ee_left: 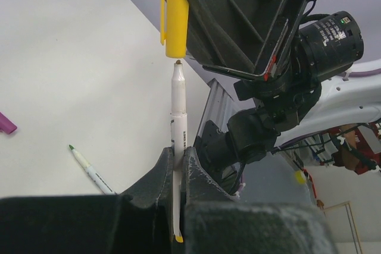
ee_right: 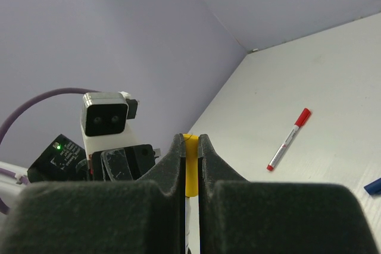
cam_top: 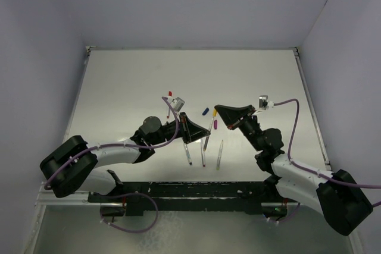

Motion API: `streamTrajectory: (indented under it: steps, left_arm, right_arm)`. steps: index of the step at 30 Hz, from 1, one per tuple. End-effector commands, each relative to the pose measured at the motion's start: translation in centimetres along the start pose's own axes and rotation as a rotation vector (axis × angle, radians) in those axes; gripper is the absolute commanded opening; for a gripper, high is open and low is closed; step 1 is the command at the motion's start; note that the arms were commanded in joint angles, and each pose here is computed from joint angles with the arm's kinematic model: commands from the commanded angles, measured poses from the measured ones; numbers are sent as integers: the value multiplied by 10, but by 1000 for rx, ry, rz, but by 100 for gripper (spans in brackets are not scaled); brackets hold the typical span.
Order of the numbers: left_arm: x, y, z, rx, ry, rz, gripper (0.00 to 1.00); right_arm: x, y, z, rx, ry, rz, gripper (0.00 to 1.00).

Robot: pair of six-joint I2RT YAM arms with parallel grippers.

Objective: Insert the pens into the pen caps

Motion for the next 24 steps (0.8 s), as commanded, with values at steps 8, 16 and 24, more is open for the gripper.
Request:
streamTrajectory:
  steps: [8,16,24]
  left_arm:
    - [-8,-4,17,-70,-36,-28,0]
    - [-6,1,25,-106,-63,25,0]
    - [-7,7,31,-138,-76,61,0]
  right_arm:
    - [9,-5,-5,-1,-10,50,0]
    - [8,1,-11,15,-20,40,0]
    - [6,6,-14,21,-23,27,0]
Point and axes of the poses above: each gripper's point midway between its finger pads, its own y axis back along the fingers, its own x axis along the line the jaws close on, z = x × y, the point moved 6 cm from there along y, back along the fingers, and after that the axes turned 13 degrees about -y, right-handed, at the moved point
